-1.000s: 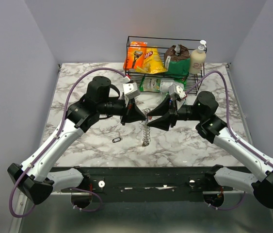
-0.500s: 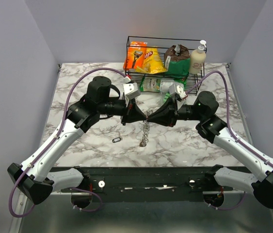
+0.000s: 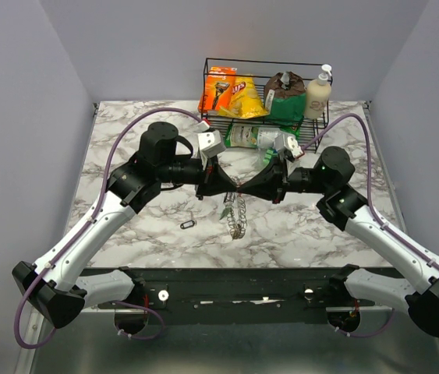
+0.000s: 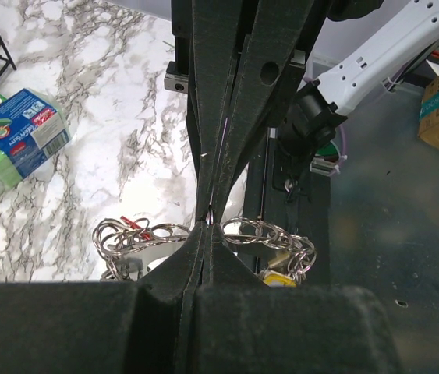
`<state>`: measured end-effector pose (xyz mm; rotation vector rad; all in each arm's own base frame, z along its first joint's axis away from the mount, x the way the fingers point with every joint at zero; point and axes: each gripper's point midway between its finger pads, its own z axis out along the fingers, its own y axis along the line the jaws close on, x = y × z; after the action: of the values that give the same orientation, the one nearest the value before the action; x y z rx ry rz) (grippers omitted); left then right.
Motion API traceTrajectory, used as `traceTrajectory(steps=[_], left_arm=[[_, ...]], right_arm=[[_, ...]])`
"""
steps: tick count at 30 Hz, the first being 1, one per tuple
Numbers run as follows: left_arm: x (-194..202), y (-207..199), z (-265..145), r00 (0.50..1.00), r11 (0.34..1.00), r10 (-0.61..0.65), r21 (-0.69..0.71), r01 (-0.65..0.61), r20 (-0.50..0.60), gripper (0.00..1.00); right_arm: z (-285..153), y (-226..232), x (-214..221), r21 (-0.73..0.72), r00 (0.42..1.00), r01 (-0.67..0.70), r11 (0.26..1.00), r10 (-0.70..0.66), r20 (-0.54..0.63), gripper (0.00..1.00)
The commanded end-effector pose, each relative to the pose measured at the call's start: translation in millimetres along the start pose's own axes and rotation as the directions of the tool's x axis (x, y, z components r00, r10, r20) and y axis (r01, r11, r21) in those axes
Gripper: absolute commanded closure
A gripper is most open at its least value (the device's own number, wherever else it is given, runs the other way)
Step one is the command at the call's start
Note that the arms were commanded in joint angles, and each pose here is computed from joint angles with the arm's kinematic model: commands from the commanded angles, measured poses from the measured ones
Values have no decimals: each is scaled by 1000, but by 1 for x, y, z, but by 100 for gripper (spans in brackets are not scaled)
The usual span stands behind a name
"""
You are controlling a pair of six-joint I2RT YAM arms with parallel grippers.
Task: Put the keys on the keyring
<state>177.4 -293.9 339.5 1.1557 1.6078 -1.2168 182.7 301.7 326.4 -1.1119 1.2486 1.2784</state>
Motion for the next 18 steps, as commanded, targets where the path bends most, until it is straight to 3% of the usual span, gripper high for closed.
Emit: traceTrajectory(steps=[1,6,10,15,18], left_arm=[[-17,-10,3,997,997,48,54,-52,58,100],[-17,-8,5,997,997,48,56,-51,55,95],[-18,-8,5,997,997,45,53,-49,66,79],[-23,-9,2,992,998,57,33,-61,109,68],[-29,-10,-2,988,998,63,10,-66,143,52]], right_arm=[[-1,-4,-9,43,998,47,998,-48,27,99],[-1,-9,-12,70,998,54,996,-56,34,99],[-2,-7,-13,74,998,53,996,-56,38,99],[-4,-7,-16,83,997,58,995,-62,49,99],[-5,-5,-17,85,996,60,995,-65,55,99]])
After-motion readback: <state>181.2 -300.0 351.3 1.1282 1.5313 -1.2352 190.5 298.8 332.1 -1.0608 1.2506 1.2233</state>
